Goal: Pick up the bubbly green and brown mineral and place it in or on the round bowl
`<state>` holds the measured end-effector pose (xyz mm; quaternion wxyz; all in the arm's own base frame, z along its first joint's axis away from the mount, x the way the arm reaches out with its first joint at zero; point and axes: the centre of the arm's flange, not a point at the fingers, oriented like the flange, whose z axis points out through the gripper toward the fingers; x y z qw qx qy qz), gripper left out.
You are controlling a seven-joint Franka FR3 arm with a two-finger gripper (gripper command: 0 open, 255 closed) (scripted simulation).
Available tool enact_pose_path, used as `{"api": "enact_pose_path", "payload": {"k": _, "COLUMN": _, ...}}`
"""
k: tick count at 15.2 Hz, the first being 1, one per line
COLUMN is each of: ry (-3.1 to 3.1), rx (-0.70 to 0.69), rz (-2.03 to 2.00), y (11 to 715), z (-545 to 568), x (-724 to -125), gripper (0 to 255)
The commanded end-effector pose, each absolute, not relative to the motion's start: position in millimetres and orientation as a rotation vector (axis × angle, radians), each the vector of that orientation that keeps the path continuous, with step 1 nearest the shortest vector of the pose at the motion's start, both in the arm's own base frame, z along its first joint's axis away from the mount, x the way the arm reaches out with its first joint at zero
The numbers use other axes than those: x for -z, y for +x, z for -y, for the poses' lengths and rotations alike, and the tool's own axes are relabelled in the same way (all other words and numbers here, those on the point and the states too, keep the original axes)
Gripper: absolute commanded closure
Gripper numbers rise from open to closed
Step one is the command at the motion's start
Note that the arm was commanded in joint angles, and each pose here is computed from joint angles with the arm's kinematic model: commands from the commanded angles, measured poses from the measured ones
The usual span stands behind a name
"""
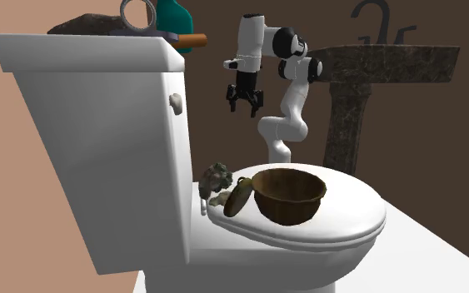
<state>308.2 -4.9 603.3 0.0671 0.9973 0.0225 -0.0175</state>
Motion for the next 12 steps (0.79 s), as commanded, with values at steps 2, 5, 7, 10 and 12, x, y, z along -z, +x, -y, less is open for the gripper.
{"api": "enact_pose_path", "payload": {"k": 2, "ry": 2.991, "rx": 0.049, "rz": -0.128, "y": 320, "z": 3, "x": -600, "gripper": 0}}
{"api": "enact_pose_path", "payload": {"k": 5, "ry": 2.939, "rx": 0.038, "rz": -0.307, "y": 355, "z": -6, "x": -590, "gripper": 0}}
{"api": "enact_pose_path", "payload": {"k": 7, "ry": 2.898, "rx": 0.030, "rz": -0.423, "y": 378, "z": -14, "x": -583, "gripper": 0}}
{"api": "enact_pose_path", "payload": {"k": 10, "ry": 2.829, "rx": 0.019, "rz": -0.593, "y": 411, "z": -29, "x": -572, "gripper": 0}}
{"api": "enact_pose_path", "payload": {"k": 12, "ry": 2.779, "rx": 0.012, "rz": -0.703, "y": 432, "z": -41, "x": -564, "gripper": 0}}
